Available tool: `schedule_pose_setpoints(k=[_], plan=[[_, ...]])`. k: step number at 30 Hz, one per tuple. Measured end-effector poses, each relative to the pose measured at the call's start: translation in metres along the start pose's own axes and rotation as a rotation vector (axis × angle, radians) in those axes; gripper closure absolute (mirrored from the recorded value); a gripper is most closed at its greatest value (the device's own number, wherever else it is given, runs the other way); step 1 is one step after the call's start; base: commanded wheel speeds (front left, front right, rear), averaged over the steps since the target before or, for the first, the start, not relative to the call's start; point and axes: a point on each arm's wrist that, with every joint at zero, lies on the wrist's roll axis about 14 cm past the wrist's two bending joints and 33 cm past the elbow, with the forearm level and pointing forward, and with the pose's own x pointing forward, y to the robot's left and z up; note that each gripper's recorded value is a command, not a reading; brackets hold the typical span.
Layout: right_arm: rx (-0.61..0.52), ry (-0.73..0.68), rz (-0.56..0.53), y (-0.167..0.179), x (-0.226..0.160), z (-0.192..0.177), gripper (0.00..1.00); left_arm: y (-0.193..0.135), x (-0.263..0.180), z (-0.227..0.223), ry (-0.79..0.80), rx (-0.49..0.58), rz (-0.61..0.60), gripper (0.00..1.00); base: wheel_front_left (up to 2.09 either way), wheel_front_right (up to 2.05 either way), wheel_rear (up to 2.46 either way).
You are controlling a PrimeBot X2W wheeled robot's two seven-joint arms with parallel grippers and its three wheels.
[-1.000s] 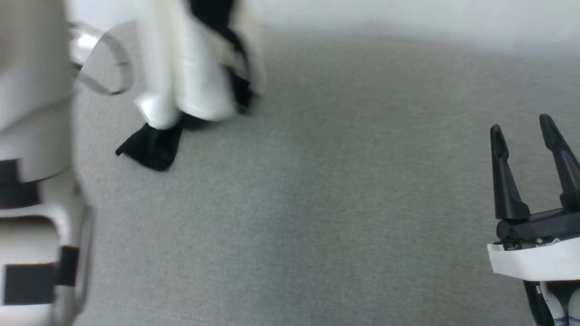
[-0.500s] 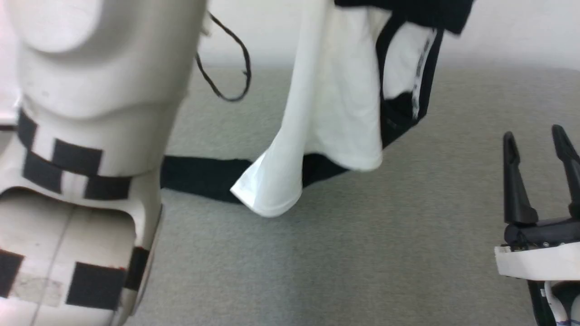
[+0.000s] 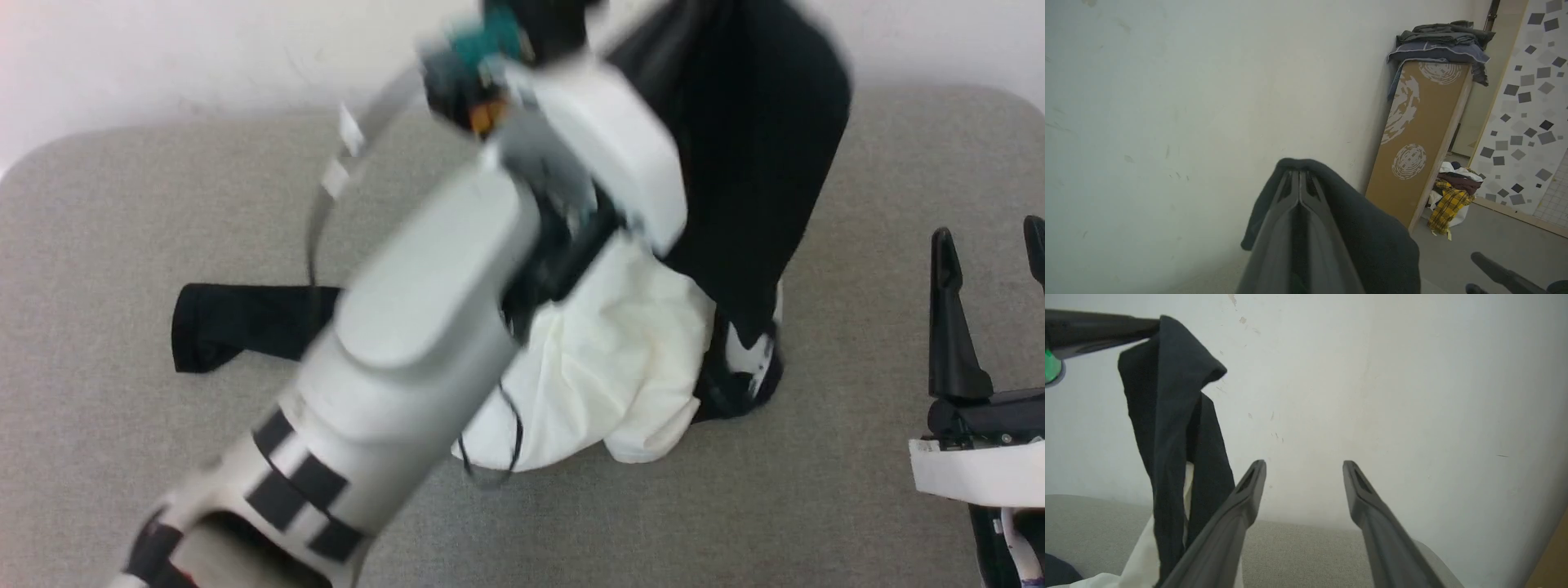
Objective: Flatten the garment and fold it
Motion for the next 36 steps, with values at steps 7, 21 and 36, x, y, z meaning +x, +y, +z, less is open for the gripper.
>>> schedule_pose_setpoints(k=[7, 21, 36], plan=[[0.007, 0.033, 0.019, 0.003, 0.008, -0.016, 0.00, 0.015, -0.051, -0.155, 0.384, -0.009, 0.073, 1.00, 0.00, 0.00, 0.00], [0.007, 0.080, 0.028, 0.001, 0.010, -0.032, 0.00, 0.034, -0.096, -0.225, 0.537, -0.022, 0.142, 0.00, 0.00, 0.00, 0.00], [0.043, 0.063, 0.038, 0.013, -0.008, -0.014, 0.00, 0.086, -0.133, -0.048, -0.048, 0.129, 0.419, 0.00, 0.00, 0.00, 0.00]])
